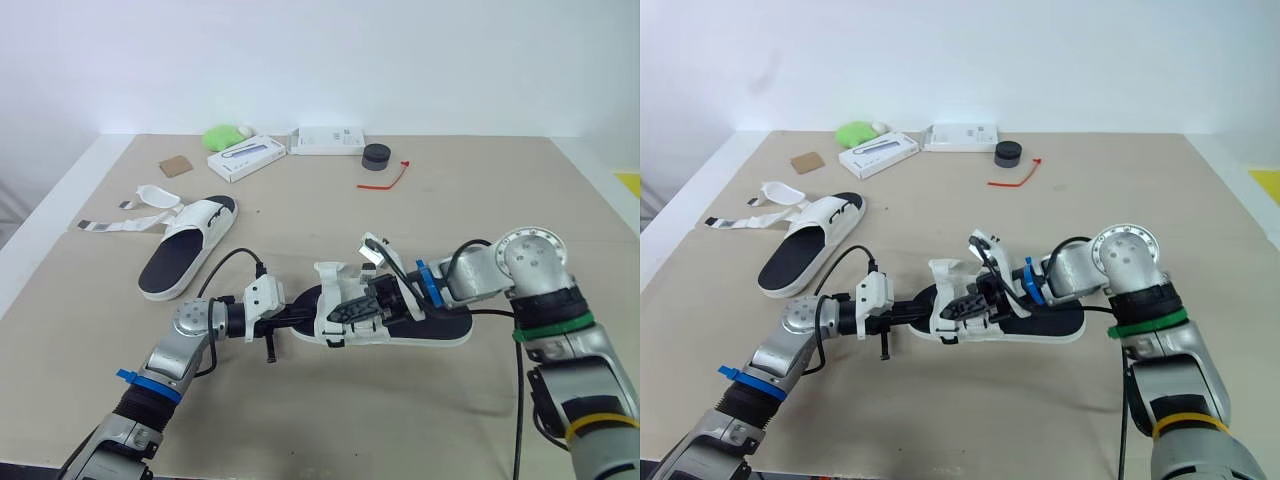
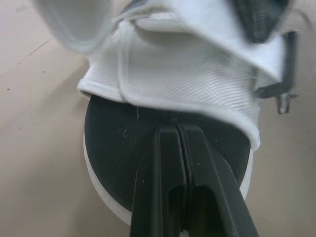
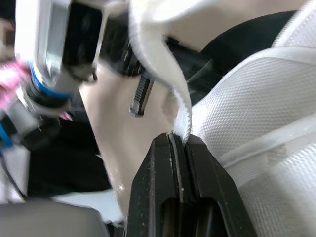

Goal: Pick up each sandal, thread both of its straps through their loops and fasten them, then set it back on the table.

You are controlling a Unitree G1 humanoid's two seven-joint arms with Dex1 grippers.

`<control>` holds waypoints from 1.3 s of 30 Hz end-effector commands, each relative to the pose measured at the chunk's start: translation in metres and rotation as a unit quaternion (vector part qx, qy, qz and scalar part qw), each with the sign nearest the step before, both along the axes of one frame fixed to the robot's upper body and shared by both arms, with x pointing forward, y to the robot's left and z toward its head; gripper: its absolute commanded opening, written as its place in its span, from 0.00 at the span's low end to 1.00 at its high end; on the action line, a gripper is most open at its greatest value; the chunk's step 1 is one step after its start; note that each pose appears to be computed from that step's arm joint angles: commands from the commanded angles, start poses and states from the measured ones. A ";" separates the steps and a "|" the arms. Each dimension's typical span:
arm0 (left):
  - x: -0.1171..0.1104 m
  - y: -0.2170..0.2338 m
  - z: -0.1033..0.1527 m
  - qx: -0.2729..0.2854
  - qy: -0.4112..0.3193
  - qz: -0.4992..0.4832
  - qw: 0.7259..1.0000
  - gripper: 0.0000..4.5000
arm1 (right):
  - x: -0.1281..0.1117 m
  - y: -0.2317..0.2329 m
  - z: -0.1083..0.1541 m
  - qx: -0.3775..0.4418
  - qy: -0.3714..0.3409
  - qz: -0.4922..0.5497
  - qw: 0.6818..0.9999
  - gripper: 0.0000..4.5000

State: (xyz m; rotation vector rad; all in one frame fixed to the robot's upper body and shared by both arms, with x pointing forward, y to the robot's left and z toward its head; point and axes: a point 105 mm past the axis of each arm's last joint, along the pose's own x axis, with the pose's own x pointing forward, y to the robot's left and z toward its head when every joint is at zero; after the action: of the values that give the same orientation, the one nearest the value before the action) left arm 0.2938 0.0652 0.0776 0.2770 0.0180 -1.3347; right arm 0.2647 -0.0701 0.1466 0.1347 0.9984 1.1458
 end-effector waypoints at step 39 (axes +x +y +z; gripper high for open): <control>-0.022 0.018 -0.084 0.118 0.152 -0.001 0.981 0.00 | -0.035 -0.031 -0.017 -0.047 -0.149 0.037 0.987 0.97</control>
State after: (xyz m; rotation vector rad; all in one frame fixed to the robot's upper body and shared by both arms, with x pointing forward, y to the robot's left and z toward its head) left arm 0.2983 0.0652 0.0742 0.2740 0.0466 -1.3576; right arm 0.2213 -0.1009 0.1192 -0.1300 0.8590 1.1758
